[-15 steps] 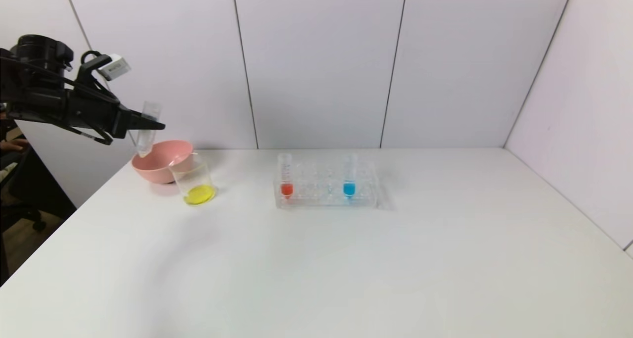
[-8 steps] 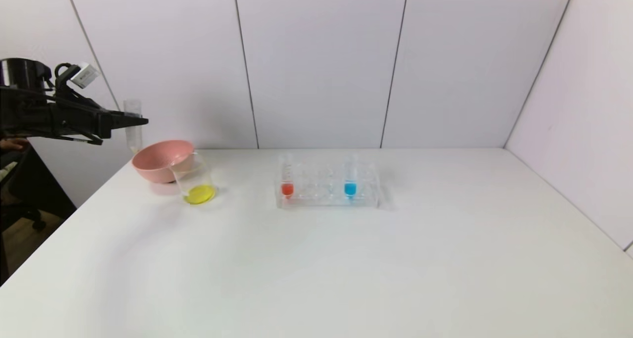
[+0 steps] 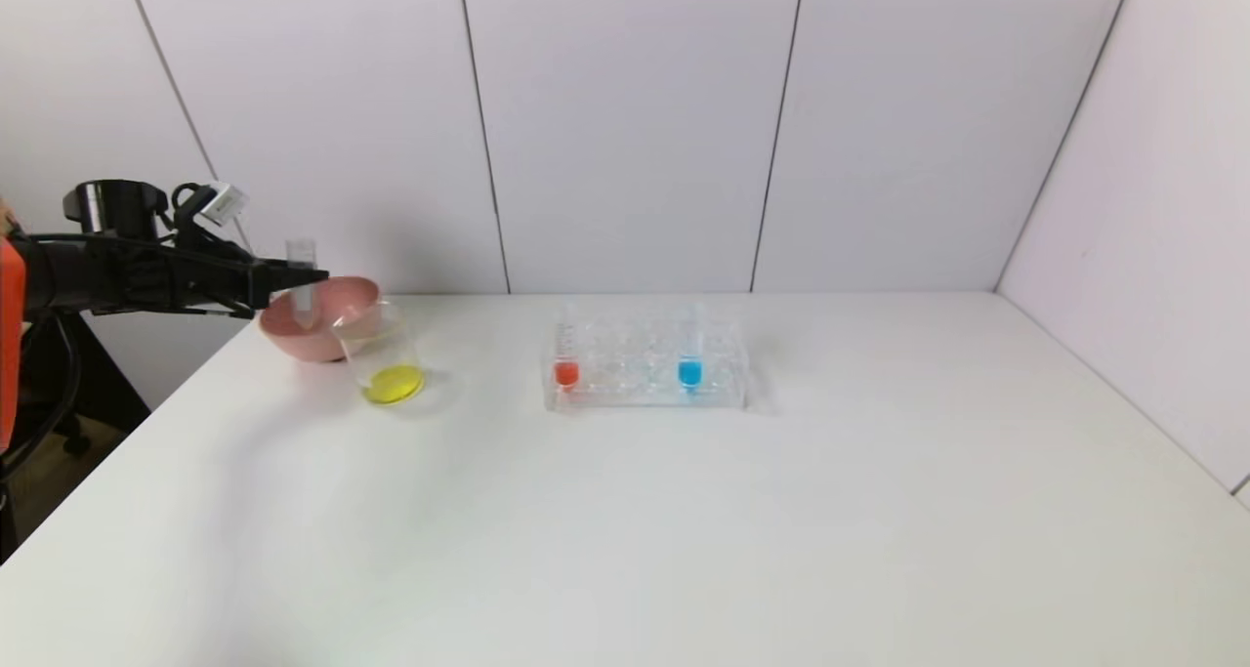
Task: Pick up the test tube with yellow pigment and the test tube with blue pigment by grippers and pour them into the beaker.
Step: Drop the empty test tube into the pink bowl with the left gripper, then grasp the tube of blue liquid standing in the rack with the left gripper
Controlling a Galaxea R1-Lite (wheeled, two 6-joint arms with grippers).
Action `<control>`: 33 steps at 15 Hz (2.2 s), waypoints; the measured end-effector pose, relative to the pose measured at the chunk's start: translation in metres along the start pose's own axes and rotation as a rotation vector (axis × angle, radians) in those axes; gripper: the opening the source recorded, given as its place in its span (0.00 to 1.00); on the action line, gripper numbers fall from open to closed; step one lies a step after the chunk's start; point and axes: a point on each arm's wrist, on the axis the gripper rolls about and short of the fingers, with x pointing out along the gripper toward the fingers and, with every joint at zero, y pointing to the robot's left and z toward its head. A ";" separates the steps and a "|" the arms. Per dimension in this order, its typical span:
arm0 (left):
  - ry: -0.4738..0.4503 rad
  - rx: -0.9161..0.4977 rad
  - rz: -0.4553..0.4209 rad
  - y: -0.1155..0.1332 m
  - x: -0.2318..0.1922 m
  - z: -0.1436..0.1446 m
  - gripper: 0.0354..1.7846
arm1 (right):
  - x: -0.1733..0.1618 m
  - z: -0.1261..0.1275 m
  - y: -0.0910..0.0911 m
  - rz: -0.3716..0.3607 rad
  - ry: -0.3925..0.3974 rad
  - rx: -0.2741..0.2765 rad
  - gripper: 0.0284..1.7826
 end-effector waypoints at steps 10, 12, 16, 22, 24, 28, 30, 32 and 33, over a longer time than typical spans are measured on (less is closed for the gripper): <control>-0.003 0.045 -0.001 -0.001 -0.001 0.002 0.91 | 0.000 0.000 0.000 0.000 0.000 0.000 1.00; -0.012 0.058 0.003 -0.006 -0.008 0.014 0.98 | 0.000 0.000 0.000 0.000 0.000 0.000 1.00; -0.046 0.023 -0.015 -0.039 -0.023 0.059 0.99 | 0.000 0.000 0.000 0.000 0.000 0.000 1.00; -0.133 -0.062 -0.043 -0.162 -0.046 0.160 0.99 | 0.000 0.000 0.000 0.000 0.000 0.000 1.00; -0.165 -0.055 0.000 -0.211 -0.049 0.187 0.99 | 0.000 0.000 0.000 0.000 0.000 0.000 1.00; -0.213 -0.027 0.163 -0.293 -0.053 0.214 0.99 | 0.000 0.000 0.000 0.000 0.000 0.000 1.00; -0.215 -0.027 0.222 -0.330 -0.049 0.216 0.99 | 0.000 0.000 0.000 0.000 0.000 0.000 1.00; -0.195 -0.040 0.253 -0.366 -0.040 0.211 0.99 | 0.000 0.000 0.000 0.000 0.000 0.000 1.00; -0.187 -0.047 0.262 -0.382 -0.035 0.208 0.99 | 0.000 0.000 0.000 0.000 0.000 0.000 1.00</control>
